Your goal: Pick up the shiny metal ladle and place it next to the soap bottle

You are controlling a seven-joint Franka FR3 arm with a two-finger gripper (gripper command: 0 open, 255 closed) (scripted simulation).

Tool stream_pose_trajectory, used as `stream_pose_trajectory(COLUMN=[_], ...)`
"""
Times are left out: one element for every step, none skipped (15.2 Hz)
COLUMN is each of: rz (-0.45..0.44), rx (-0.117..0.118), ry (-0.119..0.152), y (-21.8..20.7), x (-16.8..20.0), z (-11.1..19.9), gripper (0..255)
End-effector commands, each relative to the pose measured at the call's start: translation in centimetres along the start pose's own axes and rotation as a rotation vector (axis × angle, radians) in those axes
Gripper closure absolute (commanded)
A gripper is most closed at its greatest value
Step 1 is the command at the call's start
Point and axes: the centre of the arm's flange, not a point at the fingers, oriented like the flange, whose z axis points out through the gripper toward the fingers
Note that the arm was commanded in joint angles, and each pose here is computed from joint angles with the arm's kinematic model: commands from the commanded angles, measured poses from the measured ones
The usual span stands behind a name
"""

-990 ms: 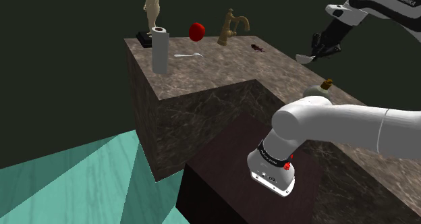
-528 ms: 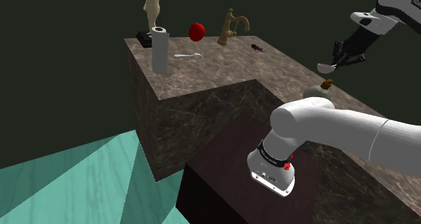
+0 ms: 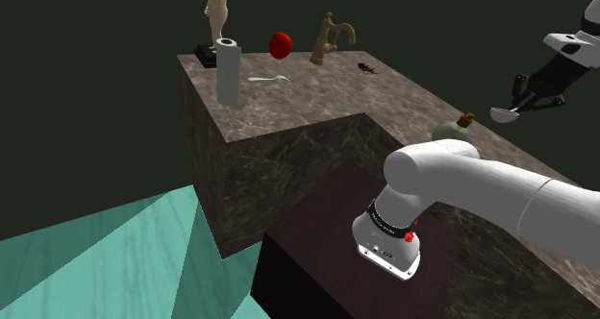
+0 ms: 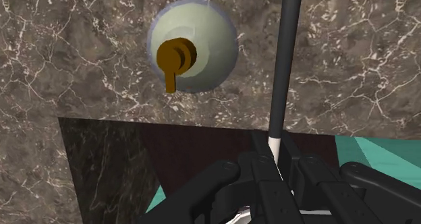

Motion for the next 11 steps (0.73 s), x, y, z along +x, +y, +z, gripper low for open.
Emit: stream_pose_trajectory(rz=[-0.001, -0.001, -0.001, -0.001, -0.001, -0.001, -0.001, -0.001, -0.001, -0.001, -0.001], rx=[0.001, 0.001, 0.001, 0.001, 0.001, 0.001, 0.001, 0.001, 0.001, 0.001, 0.001], ry=[0.000, 0.000, 0.000, 0.000, 0.000, 0.000, 0.000, 0.000, 0.000, 0.000, 0.000], y=[-2.3, -3.5, -4.7, -5.9, -7.1, -8.3, -9.5, -11.1, -11.1, -11.2, -11.2], x=[-0.9, -1.4, -2.0, -2.5, -3.0, -3.6, -4.1, -4.8, -4.8, -4.8, -4.8], z=[-0.3, -0.5, -0.7, -0.8, -1.0, -1.1, -1.3, -1.5, -1.0, -0.4, 0.1], gripper=[255, 255, 255, 255, 255, 255, 255, 255, 255, 255, 255])
